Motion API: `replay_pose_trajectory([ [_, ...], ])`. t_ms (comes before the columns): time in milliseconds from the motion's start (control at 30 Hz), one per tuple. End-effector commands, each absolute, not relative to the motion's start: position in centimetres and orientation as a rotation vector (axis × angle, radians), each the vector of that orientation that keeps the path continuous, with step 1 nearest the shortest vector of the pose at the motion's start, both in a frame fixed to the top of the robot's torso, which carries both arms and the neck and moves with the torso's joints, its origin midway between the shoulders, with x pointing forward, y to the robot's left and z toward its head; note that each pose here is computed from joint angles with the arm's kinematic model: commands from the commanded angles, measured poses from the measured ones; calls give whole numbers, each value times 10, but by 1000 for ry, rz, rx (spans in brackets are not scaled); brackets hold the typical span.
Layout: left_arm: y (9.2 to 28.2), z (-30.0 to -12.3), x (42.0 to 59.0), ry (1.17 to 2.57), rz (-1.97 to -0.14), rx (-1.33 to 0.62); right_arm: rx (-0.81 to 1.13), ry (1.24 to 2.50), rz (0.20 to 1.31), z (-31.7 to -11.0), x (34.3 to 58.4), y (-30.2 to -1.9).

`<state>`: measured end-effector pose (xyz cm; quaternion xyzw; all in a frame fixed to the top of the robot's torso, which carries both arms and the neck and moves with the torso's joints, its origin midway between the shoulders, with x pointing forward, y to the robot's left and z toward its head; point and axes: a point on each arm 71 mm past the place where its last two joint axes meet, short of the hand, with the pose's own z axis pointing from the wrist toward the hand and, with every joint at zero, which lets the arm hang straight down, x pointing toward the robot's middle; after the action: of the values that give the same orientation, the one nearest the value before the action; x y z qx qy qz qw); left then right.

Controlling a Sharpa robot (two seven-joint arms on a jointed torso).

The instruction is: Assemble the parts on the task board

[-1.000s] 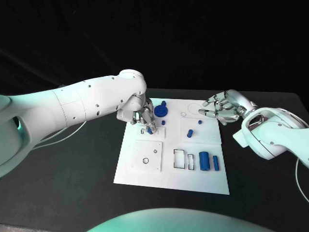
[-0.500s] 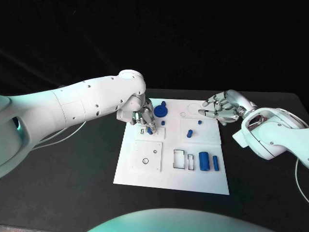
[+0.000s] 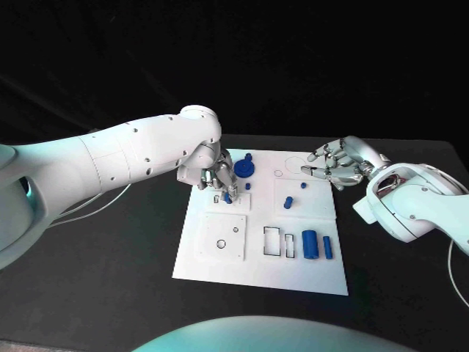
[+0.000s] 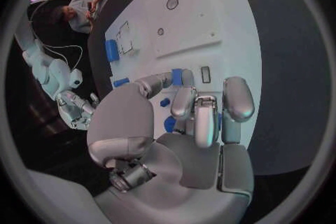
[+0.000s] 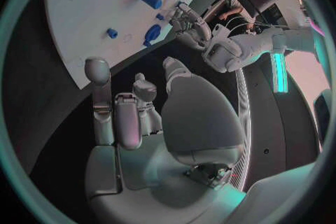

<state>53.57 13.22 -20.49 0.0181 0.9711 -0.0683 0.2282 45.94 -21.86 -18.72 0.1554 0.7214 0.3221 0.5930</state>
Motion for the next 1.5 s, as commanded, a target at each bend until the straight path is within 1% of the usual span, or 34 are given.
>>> replay_pose_trajectory([
  [33, 135, -209, 534, 2702, -145, 65, 345, 1685, 756, -188, 459, -217],
  [1500, 139, -210, 534, 2723, -127, 82, 341, 1690, 757, -188, 459, -216],
])
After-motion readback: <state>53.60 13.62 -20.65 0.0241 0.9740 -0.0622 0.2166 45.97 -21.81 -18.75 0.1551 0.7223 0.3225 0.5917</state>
